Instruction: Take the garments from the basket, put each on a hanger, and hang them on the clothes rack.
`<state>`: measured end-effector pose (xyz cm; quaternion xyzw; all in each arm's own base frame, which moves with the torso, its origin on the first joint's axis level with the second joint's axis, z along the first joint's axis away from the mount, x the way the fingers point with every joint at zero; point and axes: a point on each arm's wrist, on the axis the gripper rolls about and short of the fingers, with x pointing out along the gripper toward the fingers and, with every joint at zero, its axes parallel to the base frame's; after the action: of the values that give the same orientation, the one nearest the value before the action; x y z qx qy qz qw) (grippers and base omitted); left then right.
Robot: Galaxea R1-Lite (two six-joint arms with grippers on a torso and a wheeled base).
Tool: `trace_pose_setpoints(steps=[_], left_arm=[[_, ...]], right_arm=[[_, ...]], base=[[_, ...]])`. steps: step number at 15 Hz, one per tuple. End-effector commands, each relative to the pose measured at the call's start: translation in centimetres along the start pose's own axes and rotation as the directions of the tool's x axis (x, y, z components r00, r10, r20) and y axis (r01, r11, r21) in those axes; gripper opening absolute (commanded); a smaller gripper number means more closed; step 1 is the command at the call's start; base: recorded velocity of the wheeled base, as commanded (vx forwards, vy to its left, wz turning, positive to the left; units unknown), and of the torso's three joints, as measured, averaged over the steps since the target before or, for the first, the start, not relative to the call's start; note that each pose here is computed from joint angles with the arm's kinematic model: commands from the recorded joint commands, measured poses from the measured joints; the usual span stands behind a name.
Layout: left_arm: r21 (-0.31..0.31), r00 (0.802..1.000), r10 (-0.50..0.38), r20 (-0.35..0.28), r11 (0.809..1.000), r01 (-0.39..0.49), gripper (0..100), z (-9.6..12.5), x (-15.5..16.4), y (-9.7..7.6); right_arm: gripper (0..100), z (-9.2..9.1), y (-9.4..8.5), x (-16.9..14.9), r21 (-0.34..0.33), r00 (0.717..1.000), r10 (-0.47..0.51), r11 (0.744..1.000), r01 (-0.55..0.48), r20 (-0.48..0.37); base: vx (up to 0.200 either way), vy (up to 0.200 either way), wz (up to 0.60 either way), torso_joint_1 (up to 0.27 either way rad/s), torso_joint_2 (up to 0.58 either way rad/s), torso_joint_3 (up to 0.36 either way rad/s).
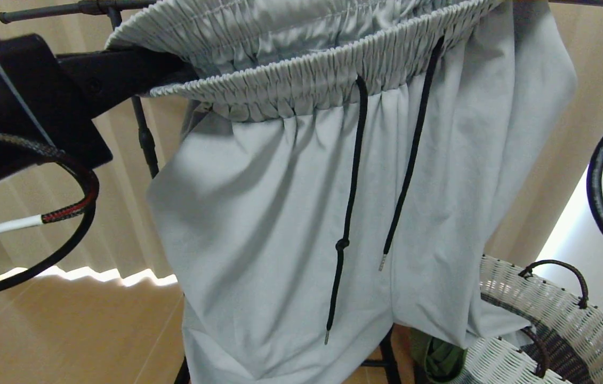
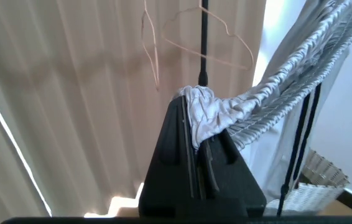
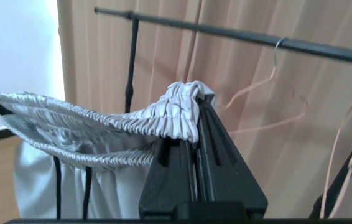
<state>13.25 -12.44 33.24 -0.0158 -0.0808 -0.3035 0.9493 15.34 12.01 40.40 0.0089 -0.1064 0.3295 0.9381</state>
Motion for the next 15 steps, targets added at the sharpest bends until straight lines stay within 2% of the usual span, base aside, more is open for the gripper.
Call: trace_pose_setpoints(steps=[1,4,6,8,11,15], left_arm=[[0.004,1.0,0.007,0.002,1.0,-0.007,0,0.1,0.4,0.1],[0.012,1.0,0.009,-0.027,1.0,-0.009,0,-0.6,0.9,0.0],[0.009,1.0,0.013,-0.006,1.0,-0.013,0,0.0,1.2,0.1],[0.016,0.999,0.05,0.007,0.999,-0.05,0,0.4,1.0,0.8],[0.033,0.991,0.134,0.01,0.99,-0.135,0,0.4,0.5,2.4],[0.032,0.989,0.147,0.028,0.989,-0.147,0,0.9,0.6,2.7]], right_arm=[[0,0.6,0.0,0.2,-0.002,1.0,-0.001,1.0,0.001,0.018],[0,0.3,0.0,0.3,0.0,1.0,0.0,1.0,0.0,0.009],[0,-0.3,0.3,1.3,0.003,1.0,0.019,1.0,-0.019,-0.01],[0,-0.7,1.6,2.7,0.015,0.998,0.069,0.997,-0.069,-0.002],[0,-1.1,1.7,5.0,0.015,0.997,0.07,0.997,-0.07,0.008],[0,1.1,1.6,5.4,0.013,0.994,0.063,0.998,-0.065,0.093]], base=[[0.0,0.0,0.0,0.0,0.0,0.0],[0.0,0.0,0.0,0.0,0.0,0.0],[0.0,0.0,0.0,0.0,0.0,0.0],[0.0,0.0,0.0,0.0,0.0,0.0],[0.0,0.0,0.0,0.0,0.0,0.0],[0.0,0.0,0.0,0.0,0.0,0.0]])
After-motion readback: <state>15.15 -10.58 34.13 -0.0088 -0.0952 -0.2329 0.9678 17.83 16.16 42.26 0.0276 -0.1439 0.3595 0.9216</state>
